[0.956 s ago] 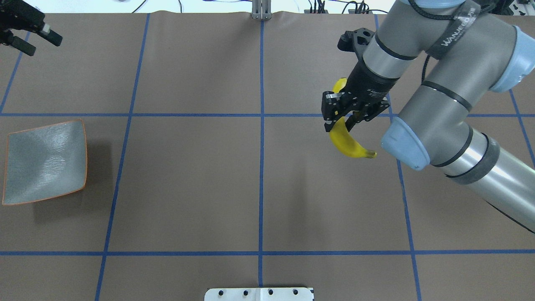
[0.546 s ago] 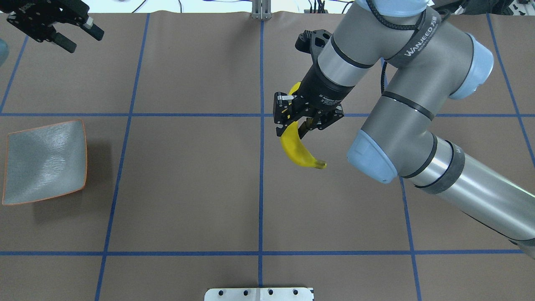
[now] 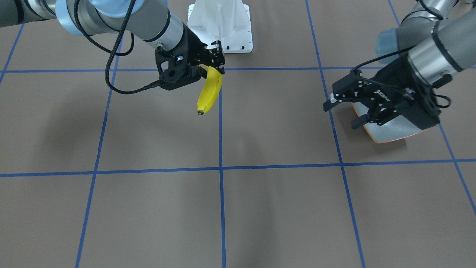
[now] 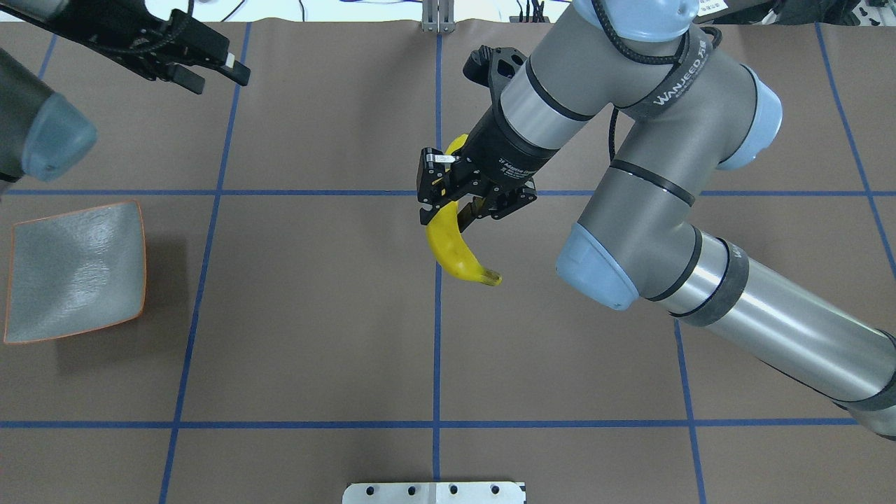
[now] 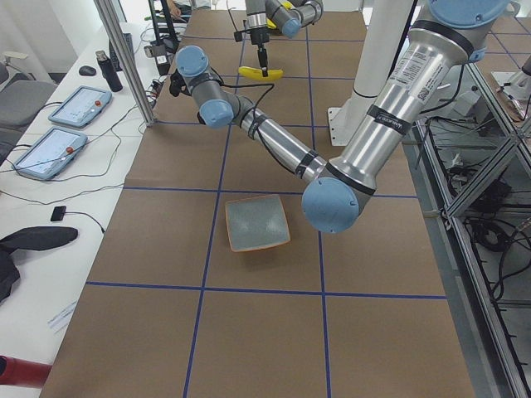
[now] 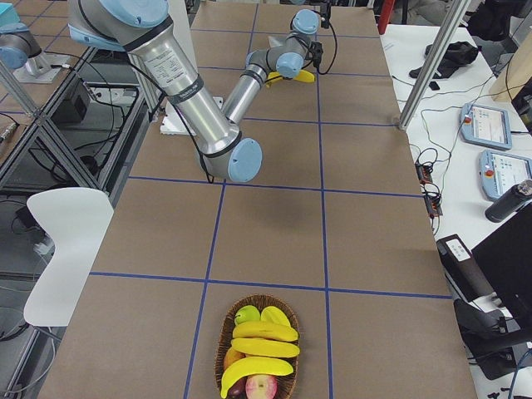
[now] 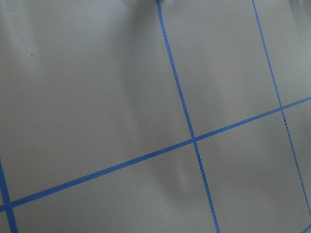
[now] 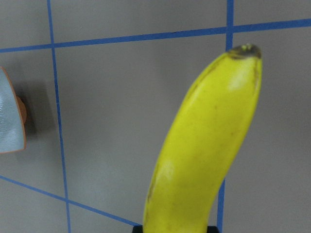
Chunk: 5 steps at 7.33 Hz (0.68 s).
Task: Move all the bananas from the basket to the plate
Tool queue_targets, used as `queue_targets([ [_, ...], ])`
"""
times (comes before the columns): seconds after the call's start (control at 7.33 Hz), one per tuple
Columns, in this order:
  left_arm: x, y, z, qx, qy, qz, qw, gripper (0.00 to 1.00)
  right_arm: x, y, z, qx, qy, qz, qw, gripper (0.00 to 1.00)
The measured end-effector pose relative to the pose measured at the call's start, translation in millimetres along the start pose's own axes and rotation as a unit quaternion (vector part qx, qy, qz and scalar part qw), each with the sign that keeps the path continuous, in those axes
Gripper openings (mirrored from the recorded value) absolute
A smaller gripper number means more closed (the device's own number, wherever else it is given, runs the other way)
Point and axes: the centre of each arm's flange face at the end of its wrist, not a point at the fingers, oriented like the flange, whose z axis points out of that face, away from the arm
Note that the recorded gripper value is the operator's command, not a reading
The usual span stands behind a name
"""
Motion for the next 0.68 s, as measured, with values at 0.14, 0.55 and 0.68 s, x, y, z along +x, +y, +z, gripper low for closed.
queue_targets([
  [0.14,20.4,9.0,20.3,0.013,0.024,-0.051,0.9983,0.99,-4.3,2.0,-2.4,0.003,-0.013,0.002,0.9999,0.0],
  [0.55,66.1,30.1,42.8,0.003,0.101,-0.175,0.9793,0.98,-12.1,7.0,-8.9,0.011,-0.047,0.009,0.9988,0.0],
  [0.68,75.7,37.1,43.1,-0.003,0.125,-0.198,0.9722,0.98,-14.1,9.3,-11.4,0.013,-0.062,0.011,0.9979,0.0],
])
